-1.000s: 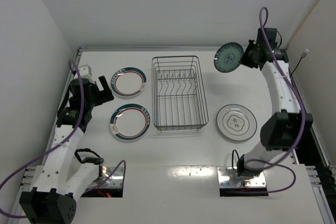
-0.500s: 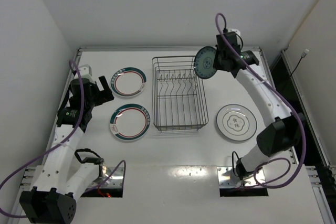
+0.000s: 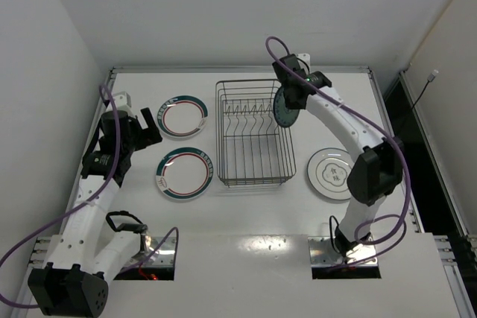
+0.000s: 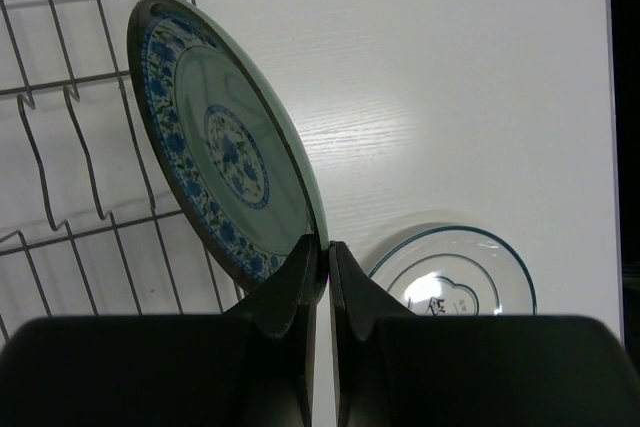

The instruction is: Load the plates into the dish rack

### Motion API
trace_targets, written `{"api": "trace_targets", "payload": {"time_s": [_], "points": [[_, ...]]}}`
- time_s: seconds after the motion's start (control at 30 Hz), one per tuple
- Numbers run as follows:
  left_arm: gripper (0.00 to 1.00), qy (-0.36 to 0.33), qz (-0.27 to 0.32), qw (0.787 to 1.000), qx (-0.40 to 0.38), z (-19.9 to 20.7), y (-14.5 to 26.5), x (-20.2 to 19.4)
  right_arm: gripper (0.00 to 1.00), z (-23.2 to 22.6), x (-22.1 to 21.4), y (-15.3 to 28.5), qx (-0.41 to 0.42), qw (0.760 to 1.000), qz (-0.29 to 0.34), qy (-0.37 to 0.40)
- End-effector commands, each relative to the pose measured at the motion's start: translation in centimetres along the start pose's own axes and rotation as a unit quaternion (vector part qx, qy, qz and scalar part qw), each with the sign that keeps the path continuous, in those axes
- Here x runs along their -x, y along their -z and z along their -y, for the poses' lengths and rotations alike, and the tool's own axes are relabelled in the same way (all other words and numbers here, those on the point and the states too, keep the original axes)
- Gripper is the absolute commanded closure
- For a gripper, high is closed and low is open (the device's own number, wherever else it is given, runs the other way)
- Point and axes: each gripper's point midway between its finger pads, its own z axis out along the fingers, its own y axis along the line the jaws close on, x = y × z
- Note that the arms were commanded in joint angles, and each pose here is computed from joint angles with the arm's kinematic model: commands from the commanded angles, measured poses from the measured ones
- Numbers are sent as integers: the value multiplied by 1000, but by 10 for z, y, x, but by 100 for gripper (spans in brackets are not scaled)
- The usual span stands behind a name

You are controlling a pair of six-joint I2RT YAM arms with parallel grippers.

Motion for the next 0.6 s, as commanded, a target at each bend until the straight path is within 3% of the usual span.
{"api": "trace_targets", "payload": {"time_s": [0.0,0.27,0.4,0.57], "points": [[12,-9,13,1000,-8,4,2,8,100,-4,23,2,-19,999,31,-4],[12,-9,14,1000,-3,3,1,9,100,-45,20,-22,-14,999,-6,50],[12,-10,5,1000,-1,2,0,5,100,-52,13,-30,-14,997,-38,71],[12,-10,5,1000,-1,2,0,5,96,-45,17,-20,0,997,-28,69]]}}
